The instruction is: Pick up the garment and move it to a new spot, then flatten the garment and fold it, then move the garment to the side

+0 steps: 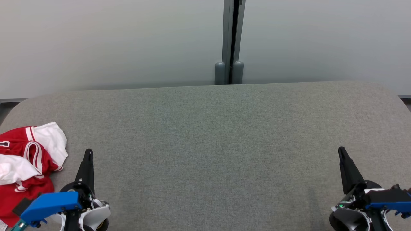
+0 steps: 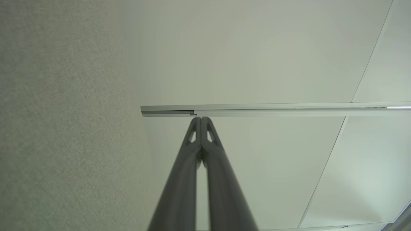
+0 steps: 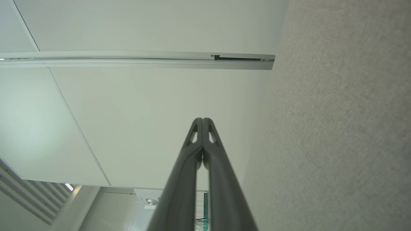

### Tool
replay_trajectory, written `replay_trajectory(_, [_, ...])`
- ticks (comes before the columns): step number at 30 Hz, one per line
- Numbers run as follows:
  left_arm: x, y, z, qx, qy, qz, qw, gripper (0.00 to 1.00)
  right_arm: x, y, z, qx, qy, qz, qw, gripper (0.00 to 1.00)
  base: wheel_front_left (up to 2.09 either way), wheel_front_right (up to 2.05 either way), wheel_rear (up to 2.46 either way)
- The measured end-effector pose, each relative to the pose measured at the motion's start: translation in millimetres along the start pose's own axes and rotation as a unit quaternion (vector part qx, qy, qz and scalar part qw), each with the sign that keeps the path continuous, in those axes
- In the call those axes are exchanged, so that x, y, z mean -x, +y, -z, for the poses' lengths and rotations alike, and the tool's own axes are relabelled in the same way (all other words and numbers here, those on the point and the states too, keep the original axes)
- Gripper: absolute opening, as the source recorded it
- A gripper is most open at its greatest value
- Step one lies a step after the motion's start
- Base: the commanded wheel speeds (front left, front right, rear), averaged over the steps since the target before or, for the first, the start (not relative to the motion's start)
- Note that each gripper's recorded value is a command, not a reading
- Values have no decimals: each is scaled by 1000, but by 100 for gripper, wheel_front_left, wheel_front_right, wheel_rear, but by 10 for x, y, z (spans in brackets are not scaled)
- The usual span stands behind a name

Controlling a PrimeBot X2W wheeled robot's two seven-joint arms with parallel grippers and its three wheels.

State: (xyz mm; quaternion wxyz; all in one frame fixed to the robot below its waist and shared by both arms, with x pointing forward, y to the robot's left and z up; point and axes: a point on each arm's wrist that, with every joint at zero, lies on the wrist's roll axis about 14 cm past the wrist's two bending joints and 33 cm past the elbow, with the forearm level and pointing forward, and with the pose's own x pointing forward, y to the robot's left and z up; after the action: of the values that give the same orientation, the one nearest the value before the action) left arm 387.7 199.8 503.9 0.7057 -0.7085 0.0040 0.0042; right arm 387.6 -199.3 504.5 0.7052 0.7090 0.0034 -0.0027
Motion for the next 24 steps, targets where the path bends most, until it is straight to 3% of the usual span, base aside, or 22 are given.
replay_trajectory(1, [0, 0, 0, 0, 0, 0, 1000, 100, 0, 0, 0, 0, 0, 0, 1000, 100, 0, 0, 0])
replay_trajectory(7, [144, 301, 16, 7, -5, -44, 999, 100, 123, -267, 28, -6, -2, 40, 999, 100, 0, 0, 0])
replay_trajectory(12, [138, 288, 53, 0, -5, -44, 999, 100, 118, -251, 53, 2, -4, 37, 999, 100, 0, 0, 0])
replay_trajectory(24, [132, 273, 116, -90, -3, -53, 995, 100, 123, -217, 56, 95, -9, 35, 995, 100, 0, 0, 0])
